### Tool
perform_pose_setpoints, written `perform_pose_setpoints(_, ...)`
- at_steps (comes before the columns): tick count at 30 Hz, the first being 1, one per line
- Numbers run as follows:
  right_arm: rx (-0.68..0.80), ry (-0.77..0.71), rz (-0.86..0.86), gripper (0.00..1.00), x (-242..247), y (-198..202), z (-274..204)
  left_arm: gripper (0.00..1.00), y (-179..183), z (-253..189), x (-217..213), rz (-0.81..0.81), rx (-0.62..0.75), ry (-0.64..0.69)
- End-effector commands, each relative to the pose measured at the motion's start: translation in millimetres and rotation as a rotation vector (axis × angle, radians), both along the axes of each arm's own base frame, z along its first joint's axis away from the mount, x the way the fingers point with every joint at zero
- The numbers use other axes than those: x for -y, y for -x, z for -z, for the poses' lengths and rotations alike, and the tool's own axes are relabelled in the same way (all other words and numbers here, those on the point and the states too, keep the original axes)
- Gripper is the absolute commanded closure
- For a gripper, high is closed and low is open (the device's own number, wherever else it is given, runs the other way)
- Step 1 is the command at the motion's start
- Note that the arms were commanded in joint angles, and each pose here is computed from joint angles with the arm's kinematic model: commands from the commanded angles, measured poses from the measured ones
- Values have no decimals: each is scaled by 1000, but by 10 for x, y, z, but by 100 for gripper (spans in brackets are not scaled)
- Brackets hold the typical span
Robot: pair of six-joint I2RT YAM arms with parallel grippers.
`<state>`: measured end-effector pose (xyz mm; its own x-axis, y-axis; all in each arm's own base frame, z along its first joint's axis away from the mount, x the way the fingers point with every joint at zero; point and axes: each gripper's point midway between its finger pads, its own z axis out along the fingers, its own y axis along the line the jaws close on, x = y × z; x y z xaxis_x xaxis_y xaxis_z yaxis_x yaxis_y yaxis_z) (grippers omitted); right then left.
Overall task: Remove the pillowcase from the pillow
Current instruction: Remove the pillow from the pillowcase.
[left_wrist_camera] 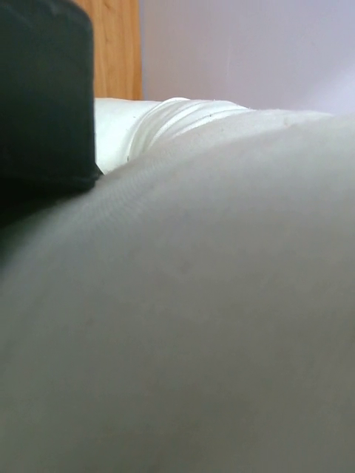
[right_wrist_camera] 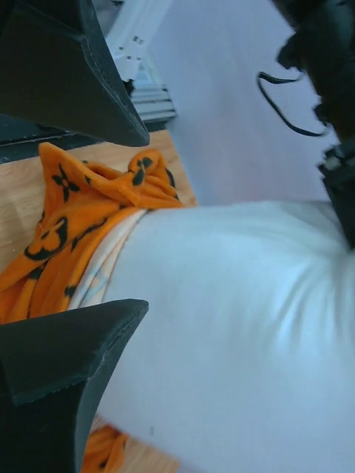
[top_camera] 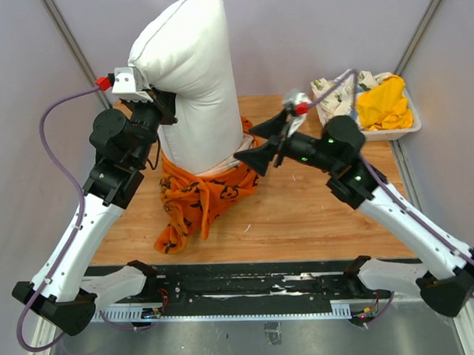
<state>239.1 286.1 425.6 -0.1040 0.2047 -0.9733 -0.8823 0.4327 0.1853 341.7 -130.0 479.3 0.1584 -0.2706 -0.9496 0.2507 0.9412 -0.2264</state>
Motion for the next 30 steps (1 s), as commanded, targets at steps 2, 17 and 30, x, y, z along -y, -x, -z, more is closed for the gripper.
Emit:
perform_pose_setpoints(2, 91, 232, -255, 18, -786, 378, 525, 100, 249, -848, -108, 17, 236, 157)
perform_pose_setpoints(17, 23, 389, -427, 32, -1560, 409, 1658, 100, 337, -868, -135, 25, 243, 155)
perform_pose_setpoints(30, -229, 582, -477, 99, -1420, 785, 2899, 100, 325, -975, -523, -174, 232, 223)
